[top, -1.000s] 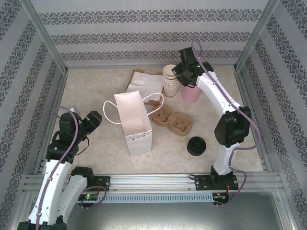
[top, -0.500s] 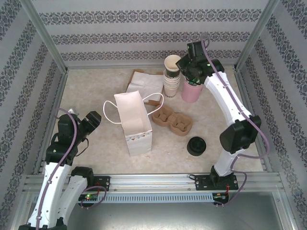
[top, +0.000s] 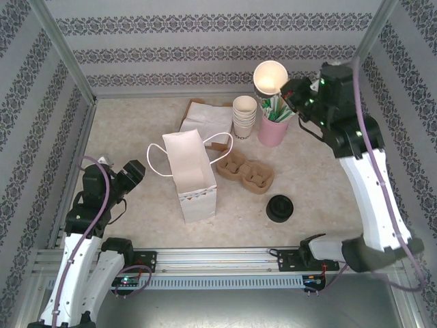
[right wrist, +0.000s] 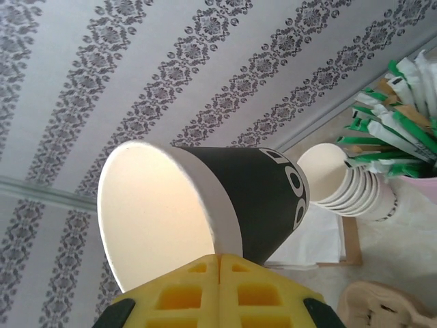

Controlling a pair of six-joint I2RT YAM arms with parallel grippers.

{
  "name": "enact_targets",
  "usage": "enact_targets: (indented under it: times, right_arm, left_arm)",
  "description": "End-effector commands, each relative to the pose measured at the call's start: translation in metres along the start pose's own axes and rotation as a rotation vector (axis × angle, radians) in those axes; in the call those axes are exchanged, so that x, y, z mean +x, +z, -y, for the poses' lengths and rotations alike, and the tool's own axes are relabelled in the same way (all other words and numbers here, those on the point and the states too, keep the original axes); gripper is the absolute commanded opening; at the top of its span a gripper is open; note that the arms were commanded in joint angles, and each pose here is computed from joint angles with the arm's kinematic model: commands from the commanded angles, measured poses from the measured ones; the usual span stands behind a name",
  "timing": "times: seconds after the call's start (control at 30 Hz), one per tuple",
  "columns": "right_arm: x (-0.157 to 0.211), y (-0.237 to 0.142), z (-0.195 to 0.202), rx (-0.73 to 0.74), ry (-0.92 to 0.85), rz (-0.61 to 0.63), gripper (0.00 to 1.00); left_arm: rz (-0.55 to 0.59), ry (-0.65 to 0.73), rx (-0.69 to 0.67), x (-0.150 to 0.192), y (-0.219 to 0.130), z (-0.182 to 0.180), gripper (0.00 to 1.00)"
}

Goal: Pack the takeout coffee

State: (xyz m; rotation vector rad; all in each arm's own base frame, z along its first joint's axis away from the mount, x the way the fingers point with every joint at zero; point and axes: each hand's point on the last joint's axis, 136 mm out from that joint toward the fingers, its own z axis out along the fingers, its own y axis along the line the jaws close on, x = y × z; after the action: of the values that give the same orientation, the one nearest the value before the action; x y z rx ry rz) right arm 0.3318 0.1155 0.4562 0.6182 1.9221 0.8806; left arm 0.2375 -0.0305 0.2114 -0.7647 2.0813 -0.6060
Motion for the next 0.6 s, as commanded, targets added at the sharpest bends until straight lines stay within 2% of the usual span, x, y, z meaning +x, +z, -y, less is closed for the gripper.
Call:
enact_targets:
  times: [0.0, 0.3, 0.57]
  right_arm:
    - [0.025, -0.018, 0.022, 0.048, -0.056, -0.074, 0.00]
    - [0.089, -0.058, 0.069, 0.090, -0.062, -0.234, 0.00]
    - [0.136, -0.066, 0.107, 0.152, -0.064, -0.351, 0.00]
  left_arm:
    - [-0.036, 0.009, 0.016, 0.005, 0.002, 0.002, 0.79]
    - [-0.134, -0.025, 0.033, 0.030, 0.013, -0.003, 0.91]
    - [-0.211, -0.039, 0.000, 0.052, 0.024, -0.011, 0.90]
